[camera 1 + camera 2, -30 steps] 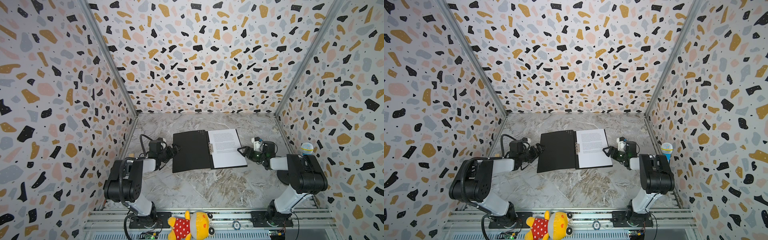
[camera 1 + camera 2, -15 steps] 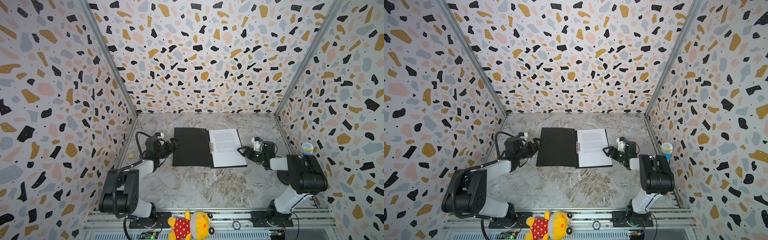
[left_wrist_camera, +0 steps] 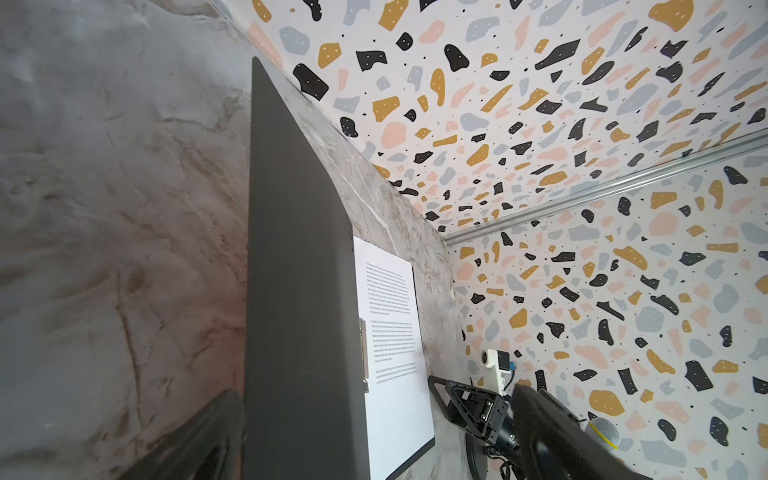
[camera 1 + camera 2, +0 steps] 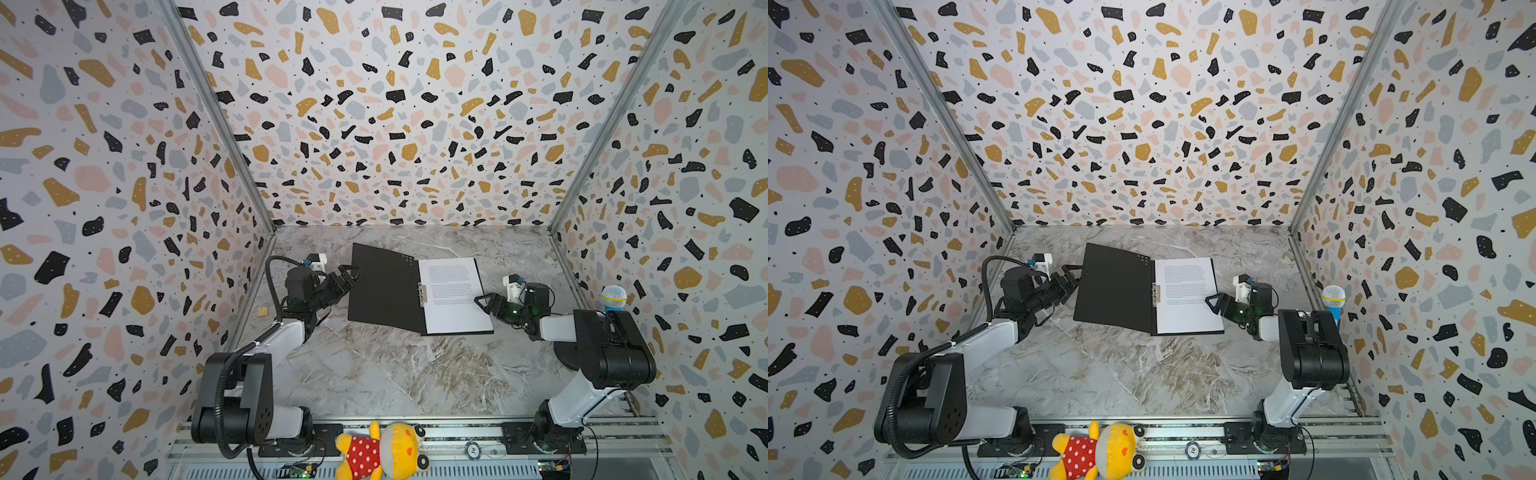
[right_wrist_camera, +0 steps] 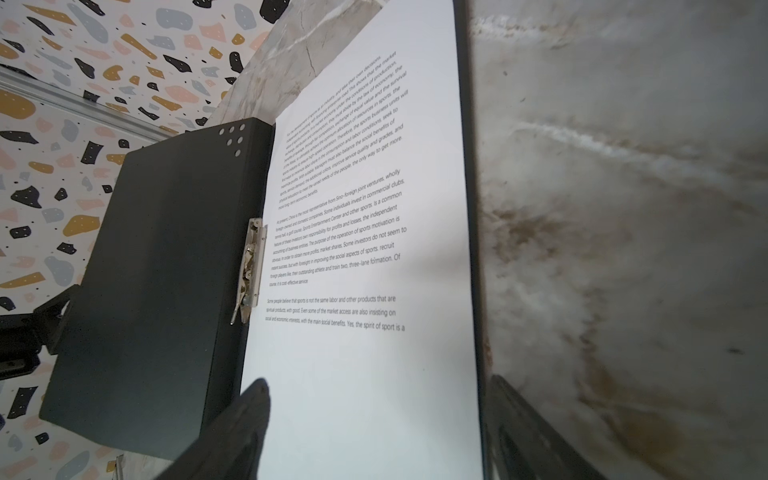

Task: Put the files into the folder
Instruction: 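Swing the black cover over the text sheets with the left gripper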

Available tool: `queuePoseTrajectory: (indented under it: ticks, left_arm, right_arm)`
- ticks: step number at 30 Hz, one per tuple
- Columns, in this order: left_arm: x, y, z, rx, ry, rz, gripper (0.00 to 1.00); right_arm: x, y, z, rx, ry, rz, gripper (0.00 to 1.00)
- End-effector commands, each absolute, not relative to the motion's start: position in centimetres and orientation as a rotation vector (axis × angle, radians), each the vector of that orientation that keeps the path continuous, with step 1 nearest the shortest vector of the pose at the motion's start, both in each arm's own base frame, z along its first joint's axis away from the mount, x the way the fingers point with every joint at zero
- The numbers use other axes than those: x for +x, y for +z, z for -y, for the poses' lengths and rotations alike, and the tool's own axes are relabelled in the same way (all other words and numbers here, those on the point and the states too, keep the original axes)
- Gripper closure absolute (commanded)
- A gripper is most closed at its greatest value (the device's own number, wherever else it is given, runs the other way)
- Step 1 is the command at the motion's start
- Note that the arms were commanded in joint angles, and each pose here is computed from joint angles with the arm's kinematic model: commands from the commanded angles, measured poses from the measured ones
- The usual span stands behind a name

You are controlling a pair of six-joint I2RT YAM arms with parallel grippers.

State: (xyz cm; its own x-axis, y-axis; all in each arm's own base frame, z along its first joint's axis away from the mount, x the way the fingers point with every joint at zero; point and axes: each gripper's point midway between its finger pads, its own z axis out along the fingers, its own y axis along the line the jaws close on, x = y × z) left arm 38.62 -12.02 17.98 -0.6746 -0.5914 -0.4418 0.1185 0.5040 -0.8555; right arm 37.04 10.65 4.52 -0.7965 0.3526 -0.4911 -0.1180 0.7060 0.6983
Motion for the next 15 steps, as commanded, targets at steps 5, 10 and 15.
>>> queuePoseTrajectory:
  ticks: [5,10,15]
  left_arm:
    - [37.8,23.5,13.9,-0.28,-1.327,-1.889,0.0]
    - [37.7,25.4,14.3,-0.254,-1.344,-1.843,0.0]
    - [37.8,26.8,15.8,-0.226,-1.383,-1.814,0.0]
  right_arm:
    - [31.9,0.3,-12.2,0.285,1.09,-2.519,0.18]
    - [31.8,0.4,-12.4,0.282,1.096,-2.516,0.18]
    - [31.8,0.5,-12.8,0.271,1.103,-2.514,0.18]
